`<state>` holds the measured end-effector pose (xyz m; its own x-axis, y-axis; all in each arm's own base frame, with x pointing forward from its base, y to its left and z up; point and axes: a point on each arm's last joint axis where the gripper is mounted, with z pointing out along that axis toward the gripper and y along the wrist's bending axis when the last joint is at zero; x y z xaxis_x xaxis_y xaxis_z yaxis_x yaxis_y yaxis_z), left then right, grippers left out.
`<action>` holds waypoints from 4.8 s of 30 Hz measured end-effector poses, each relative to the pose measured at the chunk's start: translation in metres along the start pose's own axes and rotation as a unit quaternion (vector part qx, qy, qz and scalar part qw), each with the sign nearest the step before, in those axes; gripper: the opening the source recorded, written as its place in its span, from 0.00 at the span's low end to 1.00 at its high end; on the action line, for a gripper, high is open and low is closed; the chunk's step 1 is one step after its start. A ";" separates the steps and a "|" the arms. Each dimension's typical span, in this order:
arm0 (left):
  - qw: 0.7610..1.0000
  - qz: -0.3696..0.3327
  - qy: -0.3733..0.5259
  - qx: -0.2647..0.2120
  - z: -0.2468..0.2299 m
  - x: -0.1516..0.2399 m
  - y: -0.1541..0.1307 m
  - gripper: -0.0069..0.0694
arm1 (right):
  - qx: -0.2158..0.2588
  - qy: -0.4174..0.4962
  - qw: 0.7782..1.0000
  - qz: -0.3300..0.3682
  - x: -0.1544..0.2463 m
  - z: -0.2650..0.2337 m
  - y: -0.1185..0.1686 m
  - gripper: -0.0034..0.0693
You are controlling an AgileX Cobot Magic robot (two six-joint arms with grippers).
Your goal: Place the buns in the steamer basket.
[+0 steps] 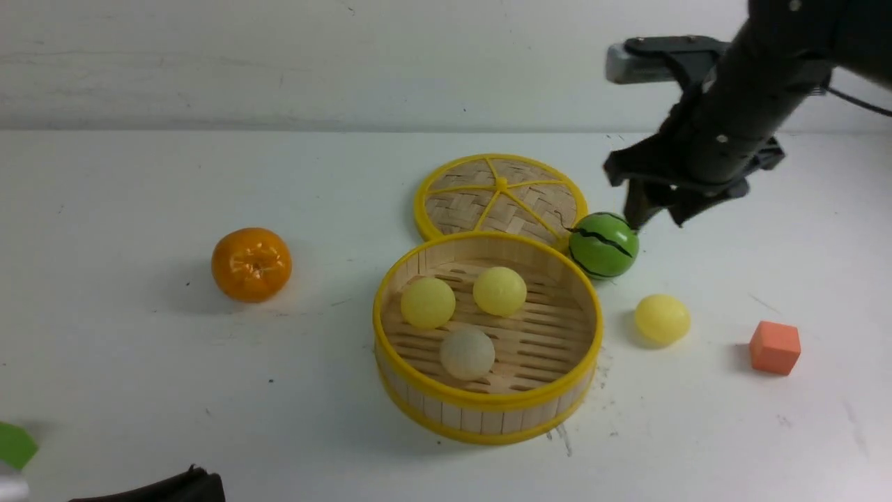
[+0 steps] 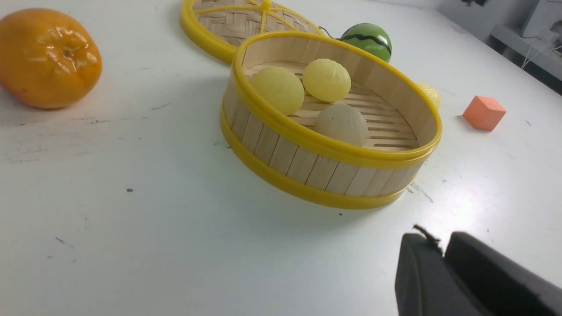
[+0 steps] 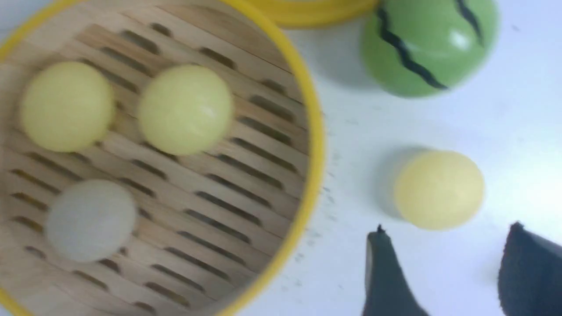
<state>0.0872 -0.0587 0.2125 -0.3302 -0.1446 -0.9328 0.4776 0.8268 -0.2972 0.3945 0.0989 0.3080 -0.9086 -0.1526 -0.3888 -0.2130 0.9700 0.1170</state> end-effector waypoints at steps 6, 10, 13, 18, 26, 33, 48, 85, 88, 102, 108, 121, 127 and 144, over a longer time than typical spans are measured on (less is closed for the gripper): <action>1.000 0.000 0.000 0.000 0.000 0.000 0.000 0.20 | 0.019 0.062 0.996 0.069 0.031 0.042 -0.039 0.31; 1.000 0.000 0.000 0.000 0.000 0.000 0.000 0.20 | 0.007 0.045 0.996 0.083 0.032 0.062 -0.039 0.31; 1.000 0.000 0.000 0.000 0.000 0.000 0.000 0.21 | 0.000 0.022 0.996 0.091 0.028 0.067 -0.039 0.36; 1.000 0.000 0.000 0.000 0.000 0.000 0.000 0.21 | -0.009 0.007 0.995 0.103 0.025 0.078 -0.039 0.42; 1.000 0.000 0.000 0.000 0.000 0.000 0.000 0.21 | -0.001 0.026 0.995 0.100 0.028 0.107 -0.044 0.41; 1.000 0.000 0.000 0.000 0.000 0.000 0.000 0.22 | 0.001 0.026 0.995 0.098 0.028 0.110 -0.045 0.36; 1.000 0.000 0.000 0.000 0.000 0.000 0.000 0.23 | 0.002 -0.007 0.995 0.102 0.020 0.103 -0.045 0.41; 1.000 0.000 0.000 0.000 0.000 0.000 0.000 0.26 | -0.093 -0.019 0.995 -0.045 0.028 0.042 0.054 0.05; 1.000 0.000 0.000 0.000 0.000 0.000 0.000 0.27 | -0.103 -0.018 0.992 -0.070 0.032 0.050 0.078 0.05; 1.000 0.000 0.000 0.000 0.000 0.000 0.000 0.28 | -0.064 -0.007 0.996 -0.068 0.035 0.095 0.088 0.15; 1.000 0.000 0.000 0.000 0.000 0.000 0.000 0.28 | -0.064 0.010 0.997 -0.040 0.037 0.097 0.088 0.44; 1.000 0.000 0.000 0.000 0.000 0.000 0.000 0.31 | -0.032 -0.017 0.996 -0.084 0.097 -0.081 0.092 0.47; 1.000 0.000 0.000 0.000 0.000 0.000 0.000 0.30 | -0.045 -0.053 0.996 -0.062 0.156 -0.142 0.073 0.20; 1.000 0.000 0.000 0.000 0.000 0.000 0.000 0.31 | 0.018 -0.354 0.934 0.040 0.268 -0.192 -0.005 0.04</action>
<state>0.0872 -0.0587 0.2124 -0.3308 -0.1452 -0.9324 0.4772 0.8267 -0.2981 0.0826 0.0171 0.3788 -0.4526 0.0714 -0.8888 -0.1302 0.9808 0.1451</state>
